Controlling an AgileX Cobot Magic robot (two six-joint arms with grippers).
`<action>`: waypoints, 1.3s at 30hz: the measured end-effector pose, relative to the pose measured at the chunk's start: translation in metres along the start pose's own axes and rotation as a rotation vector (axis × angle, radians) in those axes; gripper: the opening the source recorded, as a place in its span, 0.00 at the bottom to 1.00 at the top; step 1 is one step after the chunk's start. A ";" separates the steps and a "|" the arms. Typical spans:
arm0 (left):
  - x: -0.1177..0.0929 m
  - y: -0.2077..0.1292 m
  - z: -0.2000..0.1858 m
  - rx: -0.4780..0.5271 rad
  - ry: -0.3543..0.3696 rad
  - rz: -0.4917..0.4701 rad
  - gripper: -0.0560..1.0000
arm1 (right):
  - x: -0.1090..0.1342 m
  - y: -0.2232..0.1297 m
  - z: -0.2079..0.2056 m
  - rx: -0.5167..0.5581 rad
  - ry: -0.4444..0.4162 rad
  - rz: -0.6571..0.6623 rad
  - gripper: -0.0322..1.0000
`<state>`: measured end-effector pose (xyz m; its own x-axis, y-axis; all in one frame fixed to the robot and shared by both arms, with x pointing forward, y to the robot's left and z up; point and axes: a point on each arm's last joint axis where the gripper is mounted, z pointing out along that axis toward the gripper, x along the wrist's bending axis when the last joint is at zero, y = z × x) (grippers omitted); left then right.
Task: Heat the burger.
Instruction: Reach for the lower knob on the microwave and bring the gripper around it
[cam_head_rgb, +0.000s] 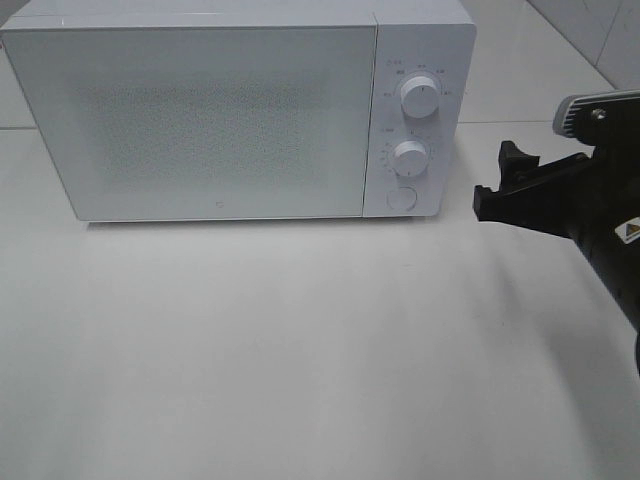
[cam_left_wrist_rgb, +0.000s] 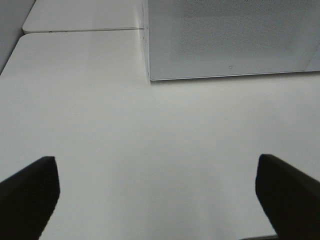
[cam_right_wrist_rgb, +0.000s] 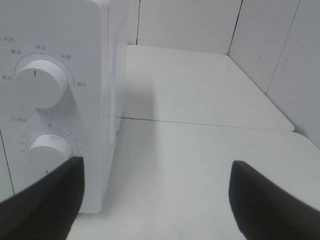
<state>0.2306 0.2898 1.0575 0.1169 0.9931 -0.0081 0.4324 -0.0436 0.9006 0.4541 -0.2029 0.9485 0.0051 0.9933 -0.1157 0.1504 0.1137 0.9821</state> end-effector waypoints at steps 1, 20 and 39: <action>0.000 0.000 0.000 0.000 0.000 0.000 0.99 | 0.003 -0.001 0.001 0.006 -0.003 0.003 0.78; 0.000 0.000 0.000 0.000 0.000 0.000 0.99 | 0.059 -0.016 0.030 0.053 0.024 0.044 0.78; 0.000 0.000 0.000 0.000 0.000 0.000 0.99 | 0.089 -0.022 0.080 0.013 0.050 0.032 0.78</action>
<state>0.2306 0.2898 1.0575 0.1169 0.9931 -0.0081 0.4324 -0.0436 0.9006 0.5301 -0.1190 0.9047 -0.0396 0.9963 -0.0768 0.1636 0.0823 0.9831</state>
